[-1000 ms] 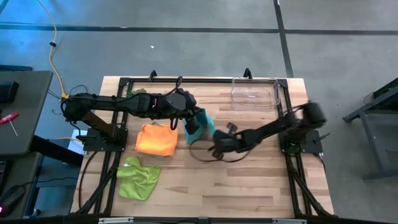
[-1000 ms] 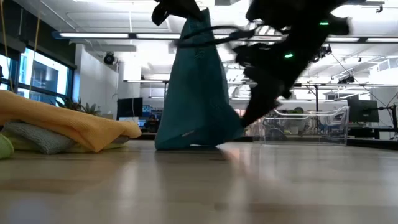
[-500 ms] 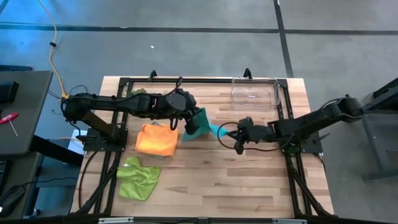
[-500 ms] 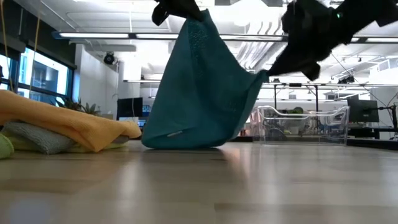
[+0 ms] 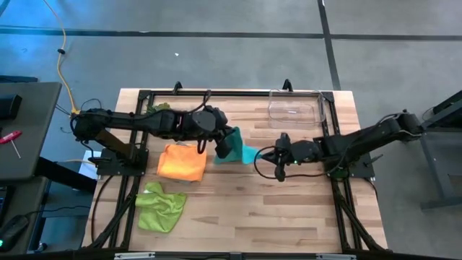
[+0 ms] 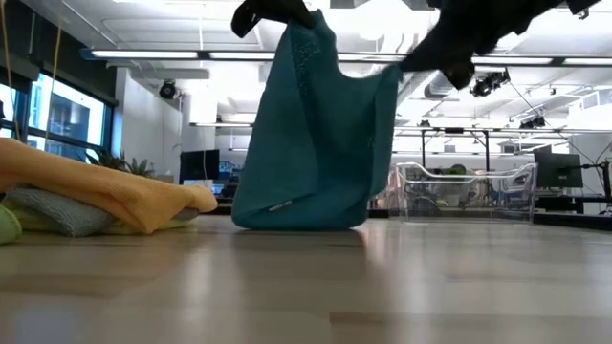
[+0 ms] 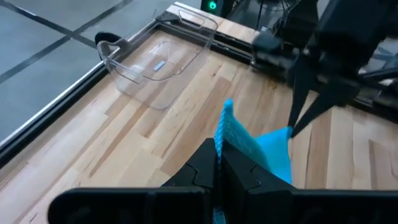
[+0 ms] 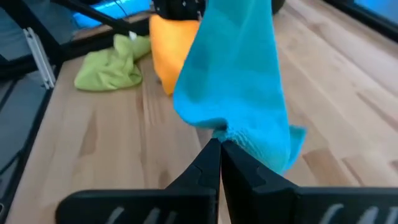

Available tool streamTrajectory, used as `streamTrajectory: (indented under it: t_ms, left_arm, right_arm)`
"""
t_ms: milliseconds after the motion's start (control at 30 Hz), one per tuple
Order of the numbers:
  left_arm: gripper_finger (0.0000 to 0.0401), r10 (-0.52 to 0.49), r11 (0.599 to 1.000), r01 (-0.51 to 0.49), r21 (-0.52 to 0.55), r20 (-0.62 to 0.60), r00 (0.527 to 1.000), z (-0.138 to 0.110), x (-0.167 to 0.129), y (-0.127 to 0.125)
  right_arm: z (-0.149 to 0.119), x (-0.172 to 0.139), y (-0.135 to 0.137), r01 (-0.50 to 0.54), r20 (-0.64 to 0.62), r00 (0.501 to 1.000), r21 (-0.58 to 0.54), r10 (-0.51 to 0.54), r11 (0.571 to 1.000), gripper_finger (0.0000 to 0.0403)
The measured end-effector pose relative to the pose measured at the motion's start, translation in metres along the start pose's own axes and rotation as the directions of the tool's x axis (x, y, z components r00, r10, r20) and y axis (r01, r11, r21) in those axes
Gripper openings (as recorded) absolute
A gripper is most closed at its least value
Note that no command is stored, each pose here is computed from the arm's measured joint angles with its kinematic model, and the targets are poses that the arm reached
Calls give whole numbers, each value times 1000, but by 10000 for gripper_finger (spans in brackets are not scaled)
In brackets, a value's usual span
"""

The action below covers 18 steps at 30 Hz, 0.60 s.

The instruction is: Fold microfiber towels

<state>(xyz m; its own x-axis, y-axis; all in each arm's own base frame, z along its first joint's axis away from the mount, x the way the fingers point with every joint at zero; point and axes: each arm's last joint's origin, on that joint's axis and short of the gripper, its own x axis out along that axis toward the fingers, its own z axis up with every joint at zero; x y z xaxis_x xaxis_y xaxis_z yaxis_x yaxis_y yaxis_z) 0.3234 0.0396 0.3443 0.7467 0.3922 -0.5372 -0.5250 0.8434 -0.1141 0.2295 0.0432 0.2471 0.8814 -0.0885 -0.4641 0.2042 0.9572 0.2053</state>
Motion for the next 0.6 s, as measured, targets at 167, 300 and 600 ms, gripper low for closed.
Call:
streamTrajectory:
  t_ms: [167, 300, 600]
  left_arm:
    - [0, 77, 993, -78, 89, 7, 997, -5, -3, -6]
    - [0, 98, 985, -97, 141, 0, 995, -14, -3, -10]
    - [0, 38, 996, -37, 87, -13, 999, -57, 11, -27]
  right_arm:
    - [21, -8, 6, -10, 19, 1000, -39, 11, 999, 0]
    - [37, -17, 10, 0, -10, 1000, -94, 0, 996, 0]
    - [59, -30, 15, 5, -14, 1000, -150, -7, 989, 0]
